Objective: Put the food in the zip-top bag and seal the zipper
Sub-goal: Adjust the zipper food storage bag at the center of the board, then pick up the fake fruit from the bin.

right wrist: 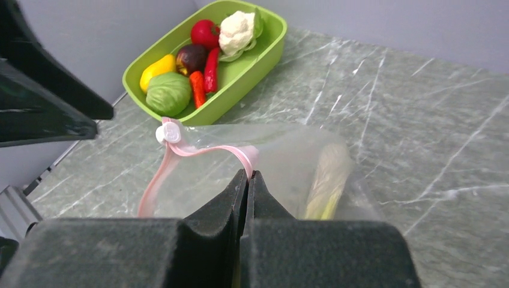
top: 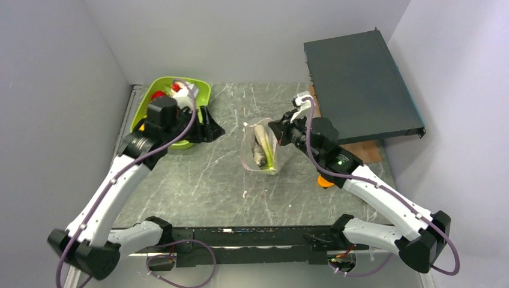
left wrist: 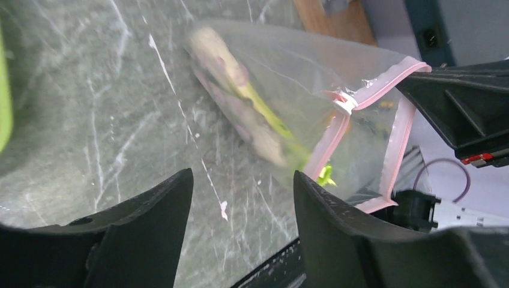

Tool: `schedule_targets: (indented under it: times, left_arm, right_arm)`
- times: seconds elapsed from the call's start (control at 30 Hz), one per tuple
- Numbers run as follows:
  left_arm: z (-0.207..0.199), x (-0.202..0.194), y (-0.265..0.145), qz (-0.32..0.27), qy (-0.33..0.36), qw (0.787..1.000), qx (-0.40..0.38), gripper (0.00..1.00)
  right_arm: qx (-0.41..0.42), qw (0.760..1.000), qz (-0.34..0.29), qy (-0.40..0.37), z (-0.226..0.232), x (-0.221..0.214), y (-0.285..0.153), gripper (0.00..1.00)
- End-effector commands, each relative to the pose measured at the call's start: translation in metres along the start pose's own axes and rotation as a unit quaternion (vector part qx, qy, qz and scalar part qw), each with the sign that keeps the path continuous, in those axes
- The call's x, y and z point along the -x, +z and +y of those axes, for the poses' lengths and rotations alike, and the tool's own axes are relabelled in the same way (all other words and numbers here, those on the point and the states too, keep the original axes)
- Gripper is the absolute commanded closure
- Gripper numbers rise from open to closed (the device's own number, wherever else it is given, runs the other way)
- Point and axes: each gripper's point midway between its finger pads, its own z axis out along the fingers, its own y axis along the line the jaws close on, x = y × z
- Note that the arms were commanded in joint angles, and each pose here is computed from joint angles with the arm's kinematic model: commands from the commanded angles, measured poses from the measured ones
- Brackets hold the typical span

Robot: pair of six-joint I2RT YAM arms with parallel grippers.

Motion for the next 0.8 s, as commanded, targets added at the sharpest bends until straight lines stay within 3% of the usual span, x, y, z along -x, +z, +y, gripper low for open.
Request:
schedule_targets:
  times: [0.0, 0.27, 0.43, 0.6, 0.77]
  left_arm:
    - [0.001, 0.044, -0.040, -0.138, 0.038, 0.989, 0.028, 0.31]
    - [0.050, 0.045, -0.056, -0.167, 0.004, 0.975, 0.146, 0.22]
    - [0.100, 0.031, -0.049, -0.160, -0.025, 0.957, 0.239, 0.19]
    - [0.150, 0.022, -0.038, -0.148, -0.091, 0.948, 0.267, 0.17]
    - [0.216, 0.033, -0.037, -0.163, -0.154, 0.921, 0.320, 0.17]
  right_arm:
    - [-0.016, 0.997, -0.069, -0.016, -0.003, 0.049, -0.021, 1.00]
    - [0.019, 0.999, -0.034, -0.001, 0.008, 0.017, 0.007, 1.00]
    - [0.056, 0.998, 0.002, 0.013, 0.019, -0.014, 0.027, 1.00]
    - [0.068, 0.997, 0.015, 0.013, 0.023, -0.024, 0.033, 1.00]
    - [0.063, 0.998, 0.015, 0.004, 0.020, -0.025, 0.036, 1.00]
